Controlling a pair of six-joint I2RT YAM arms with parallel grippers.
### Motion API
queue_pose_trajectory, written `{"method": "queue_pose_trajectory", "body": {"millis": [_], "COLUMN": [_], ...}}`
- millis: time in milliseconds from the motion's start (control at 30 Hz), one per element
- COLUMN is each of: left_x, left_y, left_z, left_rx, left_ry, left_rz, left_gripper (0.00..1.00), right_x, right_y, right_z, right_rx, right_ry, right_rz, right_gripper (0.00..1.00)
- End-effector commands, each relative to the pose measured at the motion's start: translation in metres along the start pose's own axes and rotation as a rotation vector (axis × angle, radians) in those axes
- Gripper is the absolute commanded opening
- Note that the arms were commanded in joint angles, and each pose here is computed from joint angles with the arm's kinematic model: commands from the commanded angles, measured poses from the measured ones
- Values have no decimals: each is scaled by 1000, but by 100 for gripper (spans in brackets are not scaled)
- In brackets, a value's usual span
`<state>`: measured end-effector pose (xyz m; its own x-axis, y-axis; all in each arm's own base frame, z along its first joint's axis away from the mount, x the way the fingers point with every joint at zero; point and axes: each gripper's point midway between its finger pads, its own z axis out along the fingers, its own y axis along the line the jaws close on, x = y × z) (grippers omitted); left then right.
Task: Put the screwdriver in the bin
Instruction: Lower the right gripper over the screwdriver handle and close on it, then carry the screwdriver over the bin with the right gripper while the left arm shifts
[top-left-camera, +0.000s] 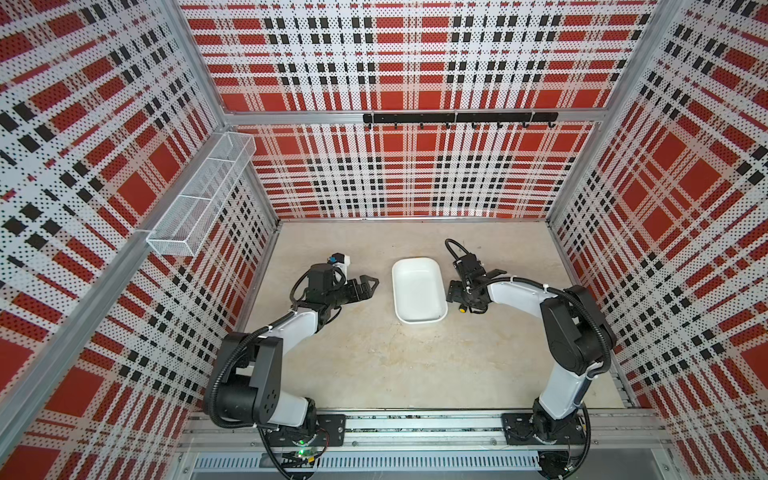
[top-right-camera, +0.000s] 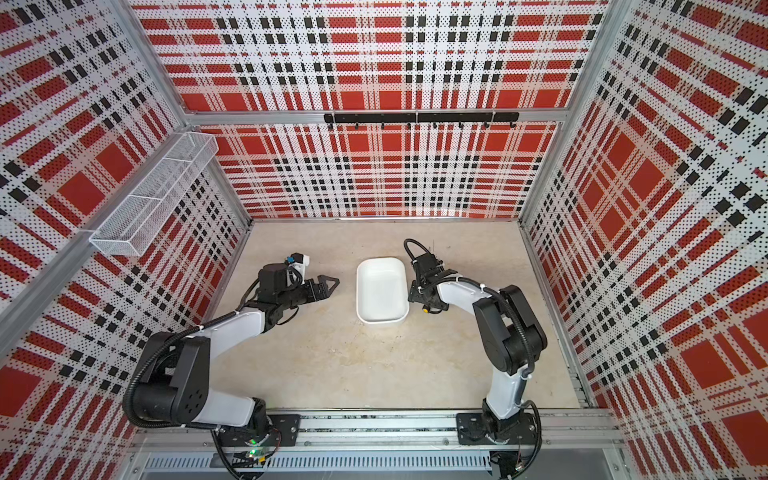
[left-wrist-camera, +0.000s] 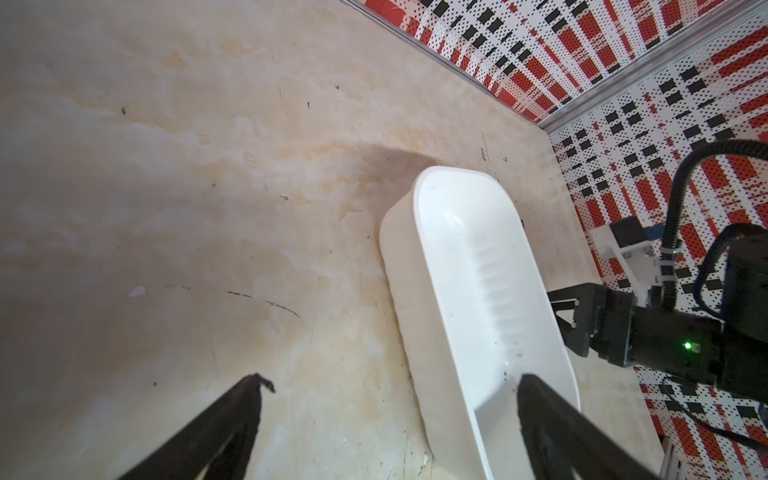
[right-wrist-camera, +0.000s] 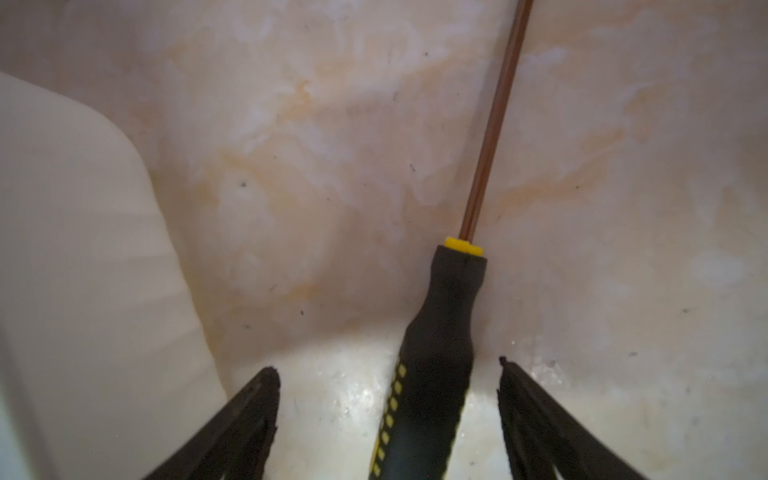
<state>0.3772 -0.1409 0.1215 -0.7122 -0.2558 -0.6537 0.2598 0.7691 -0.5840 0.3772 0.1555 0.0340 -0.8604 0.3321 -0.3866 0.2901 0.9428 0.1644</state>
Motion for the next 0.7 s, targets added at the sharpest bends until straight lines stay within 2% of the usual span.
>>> {"method": "queue_pose_trajectory", "body": {"millis": [0,233,667], "left_x": [-5,-3,5], "left_y": [-9,-9,-16], "left_z": [4,8,17], "left_rx": [38,40,83], "left_ry": [8,21,57], "left_rz": [5,2,-1], "left_gripper": [98,98,98], "right_x": [0,5,5], "right_y": [-6,-6,-12], "right_z": [4,11,6], "right_rx": [46,46,78], "right_ry": [-4,20,27], "right_rz": [17,7,-72], "right_gripper": [83,66,17]}}
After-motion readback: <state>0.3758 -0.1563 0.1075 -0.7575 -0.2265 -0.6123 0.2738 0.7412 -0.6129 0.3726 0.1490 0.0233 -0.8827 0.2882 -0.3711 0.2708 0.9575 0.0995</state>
